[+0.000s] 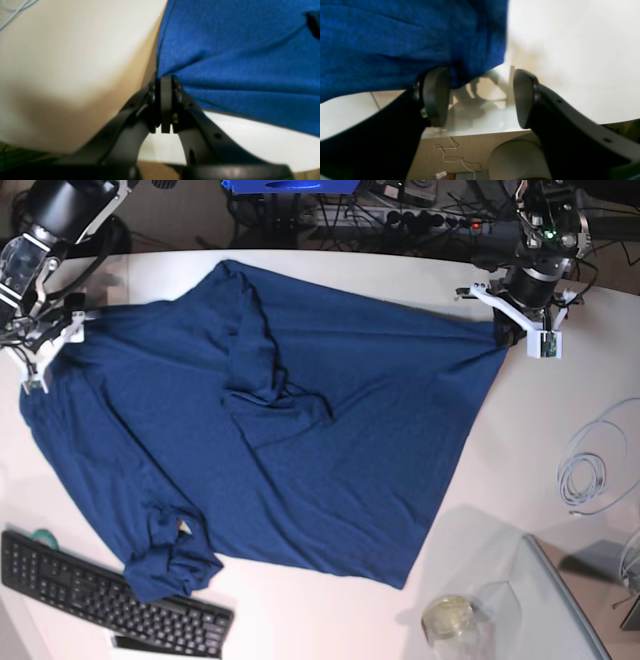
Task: Layout the t-shirt on the table in an organized manner, then fold the t-shirt properly
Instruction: 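Release and regrasp the shirt edges with both grippers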
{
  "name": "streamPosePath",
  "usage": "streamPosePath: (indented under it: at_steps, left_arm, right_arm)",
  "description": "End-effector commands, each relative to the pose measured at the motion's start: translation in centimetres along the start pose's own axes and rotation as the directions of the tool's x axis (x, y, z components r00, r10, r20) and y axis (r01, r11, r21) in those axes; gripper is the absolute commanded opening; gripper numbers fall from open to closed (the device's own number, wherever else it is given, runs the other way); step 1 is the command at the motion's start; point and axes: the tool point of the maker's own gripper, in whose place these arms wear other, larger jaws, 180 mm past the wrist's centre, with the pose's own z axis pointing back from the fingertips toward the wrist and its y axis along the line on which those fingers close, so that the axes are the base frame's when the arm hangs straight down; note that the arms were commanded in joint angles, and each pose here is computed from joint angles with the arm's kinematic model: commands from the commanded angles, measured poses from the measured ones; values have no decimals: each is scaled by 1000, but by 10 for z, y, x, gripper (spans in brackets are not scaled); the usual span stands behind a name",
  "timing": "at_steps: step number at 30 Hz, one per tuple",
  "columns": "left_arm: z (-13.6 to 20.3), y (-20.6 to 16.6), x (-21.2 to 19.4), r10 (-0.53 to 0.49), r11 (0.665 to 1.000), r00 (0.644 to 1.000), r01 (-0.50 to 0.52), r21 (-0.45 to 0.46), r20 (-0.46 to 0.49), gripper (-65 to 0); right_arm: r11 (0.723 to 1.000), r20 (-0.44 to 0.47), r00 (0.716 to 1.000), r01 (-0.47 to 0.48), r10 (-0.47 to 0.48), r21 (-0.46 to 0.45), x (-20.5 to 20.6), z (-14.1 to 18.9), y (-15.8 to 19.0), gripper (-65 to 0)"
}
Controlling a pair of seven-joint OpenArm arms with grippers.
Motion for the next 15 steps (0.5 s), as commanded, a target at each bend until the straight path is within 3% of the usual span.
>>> streamPosePath:
  at_steps: [1,6,13,14,15]
  left_arm:
    - [4,4,5,-7,1000,1000,6,8,23,-650]
    - [8,4,-6,-7,1000,1000,7,8,-2,-650]
    - [11,4,-14,-4,1000,1000,4,8,-22,-650]
    - [11,4,-15,-5,1000,1000,5,8,-24,-615]
    - [11,4,-15,-3,1000,1000,3,8,-24,-533]
  right_arm:
    - [999,44,999,2,0,-43,13,11,-15,-275]
    - [994,117,993,-1,14,-111,32,35,-28,-275]
    - [991,222,975,13,18,-137,79,54,-38,-273]
    - [990,239,970,0,35,-143,90,57,-39,-273]
    - [990,244,968,-26,59,-139,100,57,-36,-273]
